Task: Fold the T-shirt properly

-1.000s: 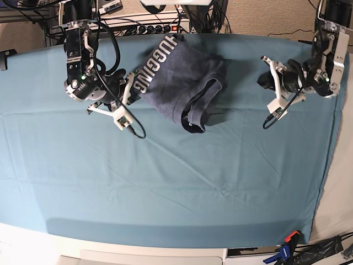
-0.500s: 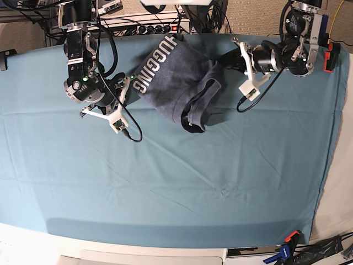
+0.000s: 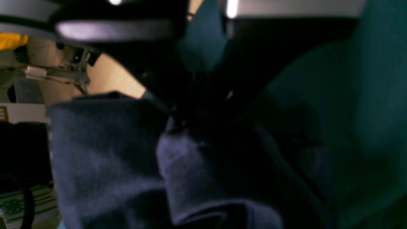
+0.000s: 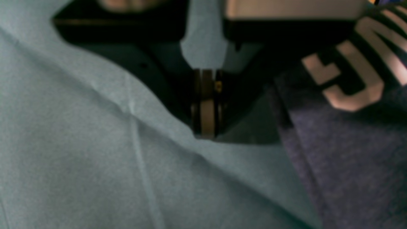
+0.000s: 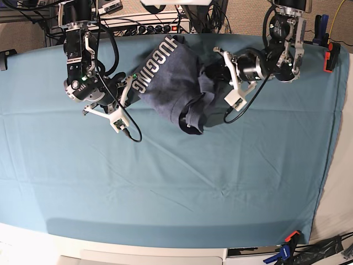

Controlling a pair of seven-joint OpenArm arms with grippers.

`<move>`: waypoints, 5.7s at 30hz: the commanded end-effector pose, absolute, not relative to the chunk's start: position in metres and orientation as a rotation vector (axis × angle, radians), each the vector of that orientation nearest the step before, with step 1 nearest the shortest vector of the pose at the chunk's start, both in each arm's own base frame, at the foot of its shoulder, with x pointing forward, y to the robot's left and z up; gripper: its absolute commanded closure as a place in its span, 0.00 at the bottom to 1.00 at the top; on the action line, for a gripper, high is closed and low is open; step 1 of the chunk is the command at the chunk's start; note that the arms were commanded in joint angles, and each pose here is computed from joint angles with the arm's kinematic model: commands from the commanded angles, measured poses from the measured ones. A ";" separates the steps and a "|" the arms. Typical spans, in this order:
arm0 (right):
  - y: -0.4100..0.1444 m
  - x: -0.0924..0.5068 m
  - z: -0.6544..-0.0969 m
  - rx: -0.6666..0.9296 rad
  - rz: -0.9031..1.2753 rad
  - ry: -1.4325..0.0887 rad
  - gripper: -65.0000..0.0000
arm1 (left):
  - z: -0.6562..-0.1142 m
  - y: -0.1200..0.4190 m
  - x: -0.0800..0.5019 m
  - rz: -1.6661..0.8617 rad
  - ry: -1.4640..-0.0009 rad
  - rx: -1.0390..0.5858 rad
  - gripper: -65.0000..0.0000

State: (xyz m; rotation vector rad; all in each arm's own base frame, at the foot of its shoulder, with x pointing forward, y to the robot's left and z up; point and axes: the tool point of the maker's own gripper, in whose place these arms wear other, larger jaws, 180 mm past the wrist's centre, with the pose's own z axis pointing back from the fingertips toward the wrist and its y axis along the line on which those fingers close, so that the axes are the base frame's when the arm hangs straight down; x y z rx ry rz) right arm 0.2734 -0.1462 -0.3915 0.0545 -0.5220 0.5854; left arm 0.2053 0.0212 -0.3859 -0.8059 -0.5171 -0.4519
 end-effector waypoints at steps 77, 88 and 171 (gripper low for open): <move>-0.091 0.223 -0.427 -0.001 0.836 -0.376 1.00 | -0.372 0.029 0.216 -0.480 -0.596 -0.727 1.00; -0.106 0.222 -0.428 -0.043 0.845 -0.347 1.00 | -0.381 0.023 0.200 -0.451 -0.577 -0.742 1.00; -0.296 0.144 -0.291 -0.440 0.412 -0.473 1.00 | -0.315 0.249 0.220 -0.443 -0.628 -0.168 1.00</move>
